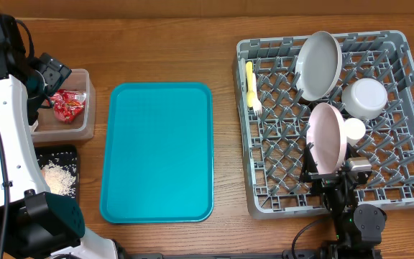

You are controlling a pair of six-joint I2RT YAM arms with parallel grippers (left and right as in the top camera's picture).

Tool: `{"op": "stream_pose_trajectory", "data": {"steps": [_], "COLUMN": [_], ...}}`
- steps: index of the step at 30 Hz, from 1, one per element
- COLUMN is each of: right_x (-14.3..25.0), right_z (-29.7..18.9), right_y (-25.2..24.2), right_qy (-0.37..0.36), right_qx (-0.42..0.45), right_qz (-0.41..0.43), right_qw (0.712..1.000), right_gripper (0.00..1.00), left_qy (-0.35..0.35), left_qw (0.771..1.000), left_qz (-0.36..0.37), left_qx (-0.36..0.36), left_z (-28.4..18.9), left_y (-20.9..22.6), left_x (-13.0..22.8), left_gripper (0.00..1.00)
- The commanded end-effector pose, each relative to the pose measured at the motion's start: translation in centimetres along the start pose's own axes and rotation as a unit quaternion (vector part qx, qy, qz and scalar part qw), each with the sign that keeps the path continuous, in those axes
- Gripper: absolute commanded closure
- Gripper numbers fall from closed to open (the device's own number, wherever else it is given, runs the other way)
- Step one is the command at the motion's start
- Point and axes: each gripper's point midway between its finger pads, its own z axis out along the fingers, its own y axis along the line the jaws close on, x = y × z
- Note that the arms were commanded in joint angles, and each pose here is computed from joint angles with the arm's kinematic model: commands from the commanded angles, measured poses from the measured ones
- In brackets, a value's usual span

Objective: Sort waste into correct bins and load items into the dishwasher rack

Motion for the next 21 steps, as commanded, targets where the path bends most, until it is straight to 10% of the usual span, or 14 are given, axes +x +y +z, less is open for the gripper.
{"op": "stream_pose_trajectory", "data": {"steps": [1,11,21], "right_x": [0.1,0.1,0.1], "right_z": [0.0,0.0,0.0], "right_y": [0.0,0.0,0.0], "right_qy": [-0.003,-0.003,-0.003], "right_qx": [-0.001,-0.001,-0.001], "right_qz": [-0.003,-0.003,-0.003], "right_qw": [1.000,1.000,1.000], "right_gripper": [0.00,0.00,0.00], "left_qy": [-0.005,-0.029,-0.029], "left_qw": [1.000,0.998,0.974], "left_qz": [0.002,0.035,0.177], "left_qx": [-0.004,0.036,0.136], "left_z": [0.1,-3.5,-10.4], "left_y": [0.1,-2.0,-5.5], "left_x": [-0.2,1.6,12.6], "left_gripper": [0.00,0.00,0.00]}}
